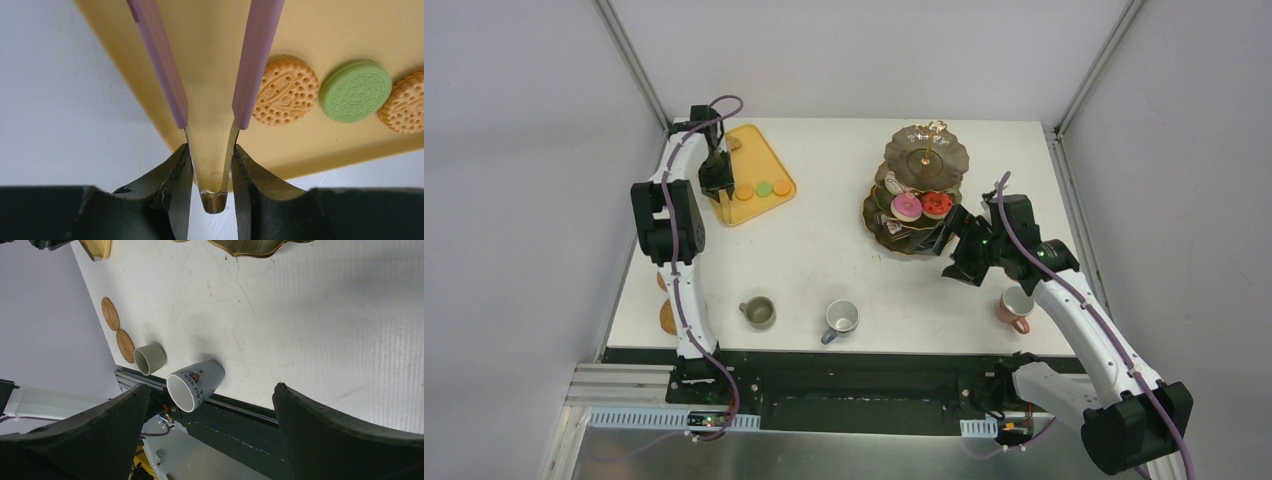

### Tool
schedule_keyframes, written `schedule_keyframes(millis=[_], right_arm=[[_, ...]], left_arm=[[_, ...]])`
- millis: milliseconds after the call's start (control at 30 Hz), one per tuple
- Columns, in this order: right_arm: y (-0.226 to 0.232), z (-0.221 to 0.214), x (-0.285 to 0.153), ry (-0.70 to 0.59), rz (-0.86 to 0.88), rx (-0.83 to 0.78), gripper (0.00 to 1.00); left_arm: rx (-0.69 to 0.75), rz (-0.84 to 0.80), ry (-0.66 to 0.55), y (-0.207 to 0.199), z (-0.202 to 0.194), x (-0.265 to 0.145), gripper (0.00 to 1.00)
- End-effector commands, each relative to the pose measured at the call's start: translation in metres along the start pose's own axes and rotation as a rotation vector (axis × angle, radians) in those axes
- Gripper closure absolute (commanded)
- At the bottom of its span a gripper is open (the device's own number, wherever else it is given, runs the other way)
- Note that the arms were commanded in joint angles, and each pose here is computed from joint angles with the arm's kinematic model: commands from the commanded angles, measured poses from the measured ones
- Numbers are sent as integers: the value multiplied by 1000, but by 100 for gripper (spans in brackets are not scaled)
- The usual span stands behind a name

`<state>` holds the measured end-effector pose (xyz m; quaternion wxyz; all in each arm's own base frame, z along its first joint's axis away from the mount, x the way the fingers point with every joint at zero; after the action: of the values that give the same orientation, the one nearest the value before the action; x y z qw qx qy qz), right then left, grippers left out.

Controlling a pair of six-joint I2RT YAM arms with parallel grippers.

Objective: Serve the afternoon tea
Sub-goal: Adjust the clamp on the tray.

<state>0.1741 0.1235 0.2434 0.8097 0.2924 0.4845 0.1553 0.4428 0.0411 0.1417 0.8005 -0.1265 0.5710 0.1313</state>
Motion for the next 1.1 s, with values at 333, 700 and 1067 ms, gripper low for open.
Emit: schedule_keyframes(millis=[333, 700, 1067], right_arm=[[0, -5, -3, 15, 18, -22, 1], [-2, -5, -1, 23, 8, -19, 1], [-4, -5, 3, 32, -7, -12, 1]], left_arm=[[31, 39, -78, -8, 23, 7, 65], [23, 35, -92, -10, 27, 21, 57], [25, 30, -86, -12, 27, 42, 56]])
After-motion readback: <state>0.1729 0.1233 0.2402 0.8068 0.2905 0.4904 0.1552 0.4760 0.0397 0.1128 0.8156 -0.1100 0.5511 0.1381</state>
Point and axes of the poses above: each gripper's point midway between its finger pads, its own x axis out along the fingers, its own y axis along the line the jaws close on, z = x × y, the point moved 9 cm from there along -x, back along the fingers, and after that the axes turned 9 degrees about -x, right-handed, at the moved point
